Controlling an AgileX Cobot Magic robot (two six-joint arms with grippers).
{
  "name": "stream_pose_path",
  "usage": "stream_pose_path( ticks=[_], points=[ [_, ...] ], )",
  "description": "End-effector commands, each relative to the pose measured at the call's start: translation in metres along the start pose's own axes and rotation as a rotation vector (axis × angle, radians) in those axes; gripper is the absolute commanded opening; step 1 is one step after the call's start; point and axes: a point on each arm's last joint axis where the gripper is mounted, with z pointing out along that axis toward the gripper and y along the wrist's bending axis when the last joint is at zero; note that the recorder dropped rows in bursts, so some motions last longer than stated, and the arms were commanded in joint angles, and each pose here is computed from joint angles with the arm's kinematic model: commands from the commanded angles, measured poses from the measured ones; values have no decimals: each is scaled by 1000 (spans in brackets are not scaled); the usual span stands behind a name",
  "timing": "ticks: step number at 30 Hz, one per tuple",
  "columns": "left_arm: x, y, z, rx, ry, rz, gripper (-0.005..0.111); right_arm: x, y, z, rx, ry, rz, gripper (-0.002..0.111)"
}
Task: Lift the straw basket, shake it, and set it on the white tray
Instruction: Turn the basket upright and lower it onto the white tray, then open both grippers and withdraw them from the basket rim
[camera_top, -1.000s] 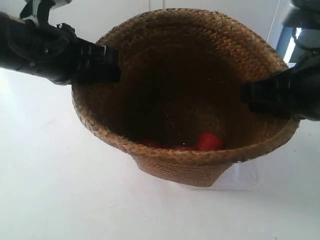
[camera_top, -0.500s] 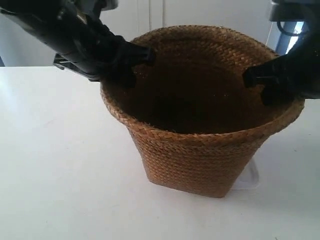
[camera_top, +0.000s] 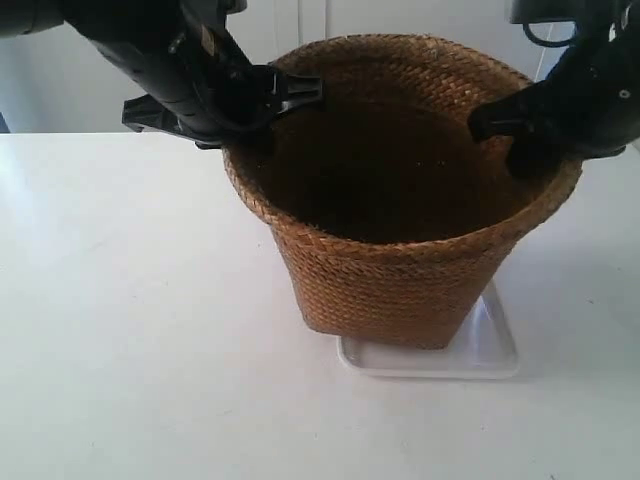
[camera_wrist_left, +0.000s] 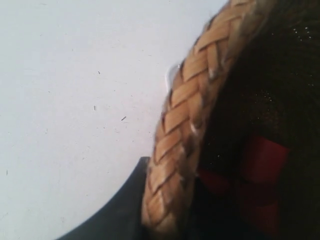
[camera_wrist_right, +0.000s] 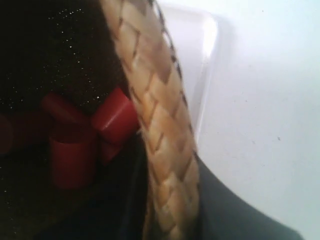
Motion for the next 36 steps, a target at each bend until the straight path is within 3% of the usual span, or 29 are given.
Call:
stream_pose_path(
  ticks=[1,4,11,15,29,33,36],
  points=[
    [-3,1,8,-23,-21,-16,0,-8,-5,8,7,18,-31,0],
    [2,-2,20,-28,6,-15,0,-11,-11,15,14,40,-24,0],
    [-3,-11,23,31,-71,-32,0,-19,-25,10,33,-12,10,0],
    [0,-10,35,10,-49,-54,0,-20,-26,24,32,26,-1,0],
    [-1,-22,44,102,-93,-100,0,-25,-29,39,42,8,-16,0],
    [7,-29,45,133,-27,-168,0,-24,-35,42,57,40,-31,0],
    [17,-41,48,134,-4,-121,0,-20,-40,49,41,94,-39,0]
  ],
)
